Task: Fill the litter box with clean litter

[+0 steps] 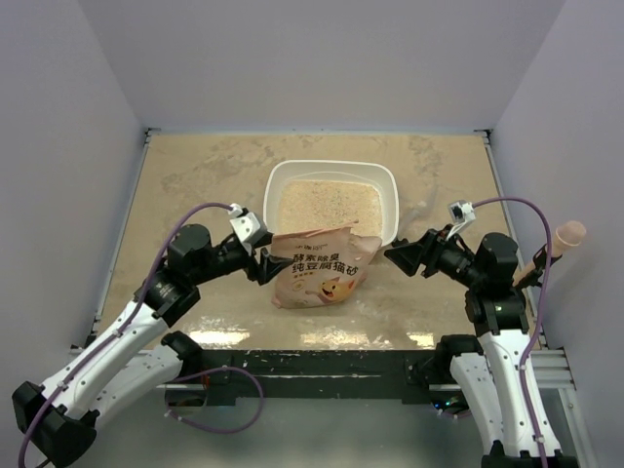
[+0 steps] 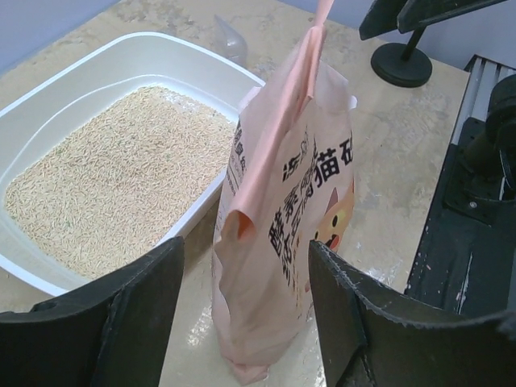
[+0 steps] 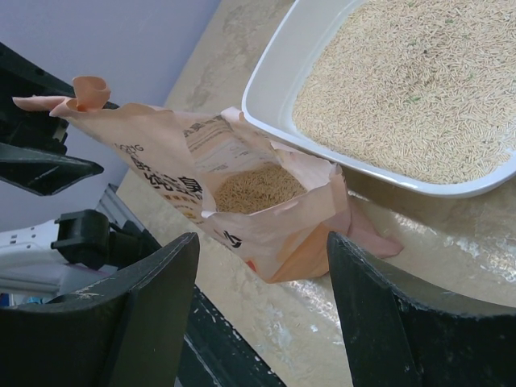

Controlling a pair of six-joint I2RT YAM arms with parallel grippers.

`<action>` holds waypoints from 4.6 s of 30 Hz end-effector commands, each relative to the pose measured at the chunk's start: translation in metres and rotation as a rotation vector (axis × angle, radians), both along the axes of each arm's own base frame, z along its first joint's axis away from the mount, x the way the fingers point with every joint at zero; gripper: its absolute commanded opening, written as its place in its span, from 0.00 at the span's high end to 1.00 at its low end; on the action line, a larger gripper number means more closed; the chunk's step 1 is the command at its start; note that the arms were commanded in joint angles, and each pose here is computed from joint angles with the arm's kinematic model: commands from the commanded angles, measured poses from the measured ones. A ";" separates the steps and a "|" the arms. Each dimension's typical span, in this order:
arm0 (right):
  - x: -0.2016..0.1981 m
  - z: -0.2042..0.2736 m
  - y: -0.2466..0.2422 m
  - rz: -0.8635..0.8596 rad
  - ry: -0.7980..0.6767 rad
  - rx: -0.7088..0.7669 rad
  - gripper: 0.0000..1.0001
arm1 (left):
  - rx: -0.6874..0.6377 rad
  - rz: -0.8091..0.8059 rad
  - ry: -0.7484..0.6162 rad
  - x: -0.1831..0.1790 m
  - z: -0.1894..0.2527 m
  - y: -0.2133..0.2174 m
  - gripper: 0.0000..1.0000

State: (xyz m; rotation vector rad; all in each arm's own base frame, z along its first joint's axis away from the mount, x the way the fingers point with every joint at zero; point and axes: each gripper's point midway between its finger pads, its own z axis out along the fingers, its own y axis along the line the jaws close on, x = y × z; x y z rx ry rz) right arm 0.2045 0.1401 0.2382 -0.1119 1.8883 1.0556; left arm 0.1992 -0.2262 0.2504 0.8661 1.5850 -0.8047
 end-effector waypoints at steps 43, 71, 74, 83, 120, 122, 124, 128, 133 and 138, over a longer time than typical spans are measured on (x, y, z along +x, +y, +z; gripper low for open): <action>-0.012 0.001 0.013 0.074 -0.052 0.077 0.31 | -0.173 -0.747 0.170 0.002 0.032 -0.014 1.00; -0.002 -0.031 0.018 0.130 -0.198 0.069 0.32 | -0.163 -0.803 0.313 0.030 -0.007 -0.035 1.00; -0.010 -0.032 0.027 0.224 -0.211 0.108 0.32 | -0.167 -0.799 0.313 0.029 -0.008 -0.033 1.00; -0.038 -0.027 0.038 0.368 -0.216 0.195 0.30 | -0.172 -0.786 0.294 0.031 -0.003 -0.029 1.00; 0.030 -0.045 0.021 -0.063 -0.038 -0.015 1.00 | -0.192 -0.782 0.282 0.025 0.001 -0.026 1.00; 0.029 -0.050 0.011 -0.128 0.016 -0.038 1.00 | -0.195 -0.780 0.268 0.024 0.006 -0.025 1.00; 0.025 -0.059 0.004 -0.170 0.083 -0.059 1.00 | -0.197 -0.779 0.254 0.022 0.010 -0.023 1.00; 0.009 -0.053 -0.004 -0.213 0.127 -0.035 1.00 | -0.221 -0.748 0.225 0.026 0.016 -0.015 1.00; -0.018 -0.024 -0.023 -0.305 0.132 -0.019 1.00 | -0.255 -0.729 0.233 0.032 0.016 -0.011 1.00; -0.030 -0.032 -0.024 -0.313 0.248 -0.037 1.00 | -0.270 -0.726 0.261 0.028 0.010 -0.011 1.00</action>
